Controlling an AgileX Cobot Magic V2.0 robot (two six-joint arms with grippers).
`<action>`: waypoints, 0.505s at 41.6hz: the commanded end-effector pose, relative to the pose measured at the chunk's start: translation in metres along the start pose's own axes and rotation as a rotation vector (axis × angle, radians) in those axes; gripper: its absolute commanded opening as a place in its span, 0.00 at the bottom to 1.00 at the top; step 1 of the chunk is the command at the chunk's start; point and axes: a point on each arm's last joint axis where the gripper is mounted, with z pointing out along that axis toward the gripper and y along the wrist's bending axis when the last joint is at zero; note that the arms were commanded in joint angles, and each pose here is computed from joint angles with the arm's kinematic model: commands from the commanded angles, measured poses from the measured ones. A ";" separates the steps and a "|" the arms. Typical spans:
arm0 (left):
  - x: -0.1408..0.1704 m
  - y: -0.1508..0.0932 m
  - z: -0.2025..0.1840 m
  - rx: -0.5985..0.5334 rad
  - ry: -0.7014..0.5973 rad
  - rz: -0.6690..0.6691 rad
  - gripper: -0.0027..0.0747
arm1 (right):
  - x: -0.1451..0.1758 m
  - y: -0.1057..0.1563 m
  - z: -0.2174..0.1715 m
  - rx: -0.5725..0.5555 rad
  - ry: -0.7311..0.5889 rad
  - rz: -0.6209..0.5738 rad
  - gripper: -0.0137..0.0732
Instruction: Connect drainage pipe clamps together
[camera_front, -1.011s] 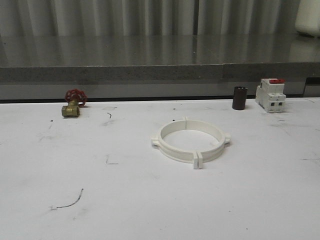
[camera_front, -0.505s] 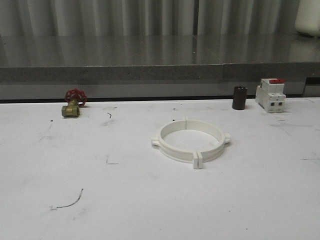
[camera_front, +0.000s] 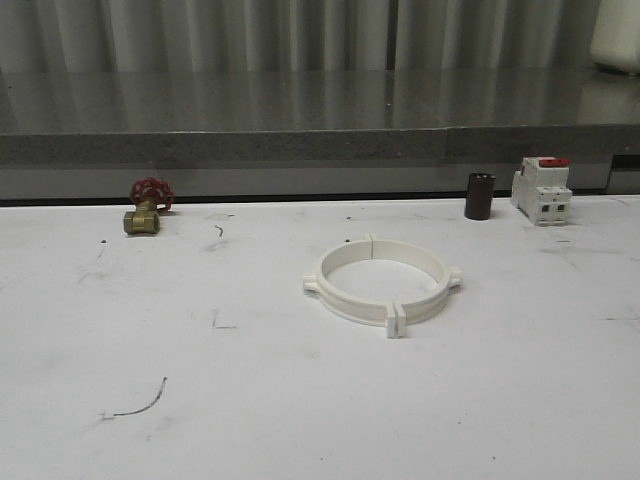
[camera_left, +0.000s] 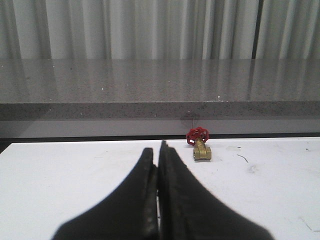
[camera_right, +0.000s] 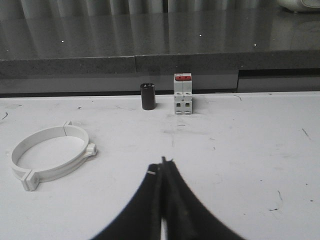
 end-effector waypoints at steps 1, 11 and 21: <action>0.000 0.000 0.000 -0.003 -0.067 -0.007 0.01 | -0.011 0.000 -0.002 0.005 -0.116 -0.005 0.08; 0.000 0.000 0.000 -0.003 -0.067 -0.007 0.01 | -0.014 0.000 -0.002 0.007 -0.146 -0.024 0.08; 0.000 0.000 0.000 -0.003 -0.067 -0.007 0.01 | -0.014 -0.001 -0.002 0.022 -0.153 -0.068 0.08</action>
